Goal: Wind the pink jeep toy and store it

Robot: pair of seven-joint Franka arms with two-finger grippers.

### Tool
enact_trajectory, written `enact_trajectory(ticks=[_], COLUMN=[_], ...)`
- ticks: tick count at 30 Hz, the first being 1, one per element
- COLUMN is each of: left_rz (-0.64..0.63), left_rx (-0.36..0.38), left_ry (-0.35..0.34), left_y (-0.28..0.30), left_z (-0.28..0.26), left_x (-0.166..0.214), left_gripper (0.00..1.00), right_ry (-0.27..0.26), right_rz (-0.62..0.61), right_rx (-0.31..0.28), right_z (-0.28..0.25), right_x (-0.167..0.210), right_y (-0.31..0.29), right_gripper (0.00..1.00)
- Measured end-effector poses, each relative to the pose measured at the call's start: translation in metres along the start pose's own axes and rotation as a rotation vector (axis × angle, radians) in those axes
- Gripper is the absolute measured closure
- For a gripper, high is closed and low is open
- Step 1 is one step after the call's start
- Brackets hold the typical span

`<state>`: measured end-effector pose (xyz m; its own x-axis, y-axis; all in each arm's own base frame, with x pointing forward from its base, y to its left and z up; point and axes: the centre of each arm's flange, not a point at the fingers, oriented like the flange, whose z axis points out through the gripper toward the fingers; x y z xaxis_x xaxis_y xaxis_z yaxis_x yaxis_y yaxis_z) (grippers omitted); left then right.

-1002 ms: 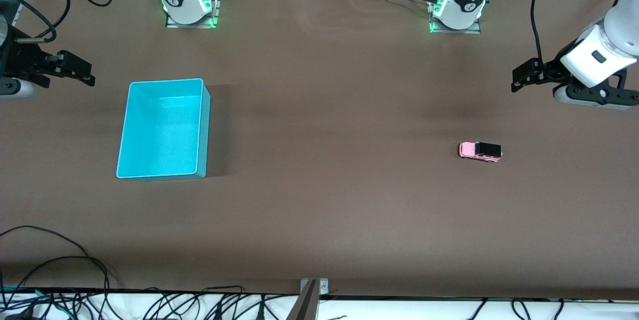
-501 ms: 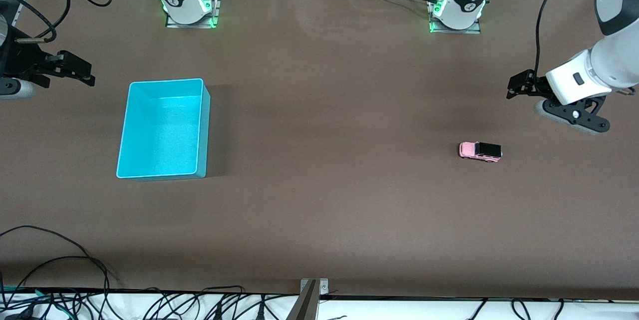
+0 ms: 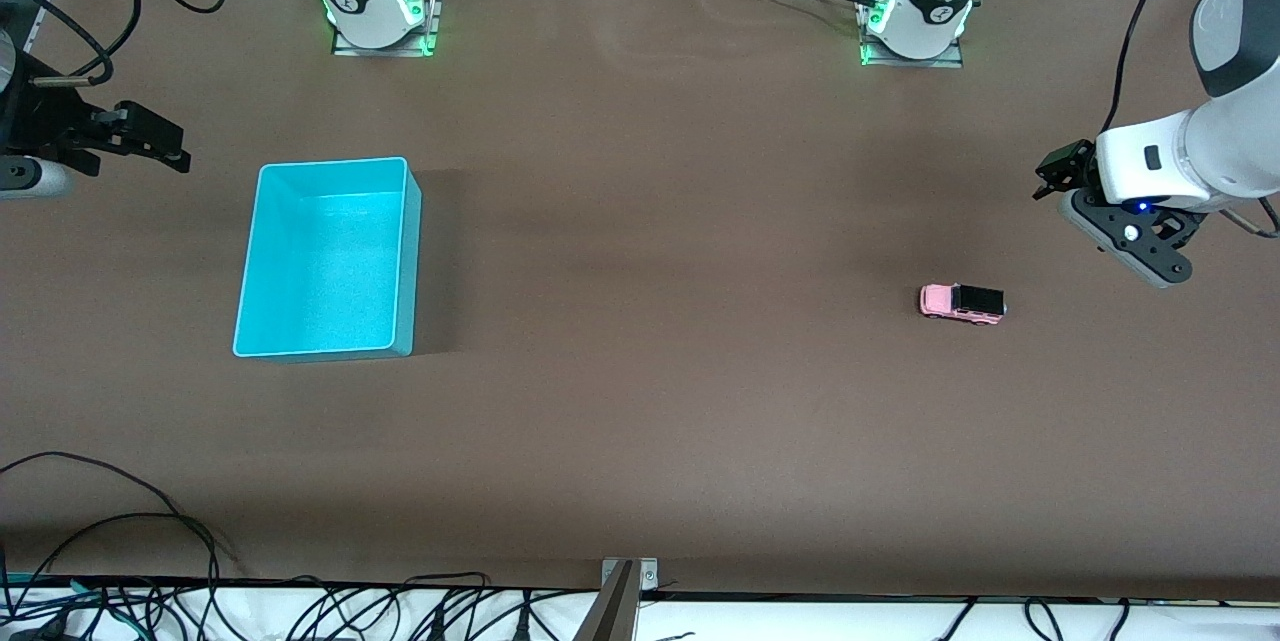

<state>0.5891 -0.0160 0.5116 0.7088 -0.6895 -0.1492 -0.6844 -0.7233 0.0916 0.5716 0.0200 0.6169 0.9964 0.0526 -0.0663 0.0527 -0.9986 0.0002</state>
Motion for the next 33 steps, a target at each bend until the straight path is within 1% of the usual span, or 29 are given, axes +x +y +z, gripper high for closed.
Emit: enact_trajectory(ticks=[7,14,21,24,28,33], left_rz=[0.147,0.272,0.391,0.441,0.525,0.623], left_rx=[-0.024,-0.021,-0.006,0.013,0.067,0.113], left_ry=[-0.030,-0.024,-0.007,0.002,0.007,0.031], left_y=[-0.008,-0.027,-0.043,-0.045,-0.046,-0.045], left_z=[0.026,0.065,0.120,0.143,0.177,0.218], left_x=[0.011,0.026,0.037,0.040,0.041,0.033], left_gripper=[0.00,0.00,0.00,0.00,0.00,0.00], right_ry=[0.000,0.000,0.000,0.000,0.000,0.000], right_rz=[0.000,0.000,0.000,0.000,0.000,0.000], right_rx=[0.000,0.000,0.000,0.000,0.000,0.000], right_z=[0.000,0.000,0.000,0.000,0.000,0.000], right_x=[0.000,0.000,0.000,0.000,0.000,0.000], right_y=[0.000,0.000,0.000,0.000,0.000,0.000], right_gripper=[0.00,0.00,0.00,0.00,0.00,0.00])
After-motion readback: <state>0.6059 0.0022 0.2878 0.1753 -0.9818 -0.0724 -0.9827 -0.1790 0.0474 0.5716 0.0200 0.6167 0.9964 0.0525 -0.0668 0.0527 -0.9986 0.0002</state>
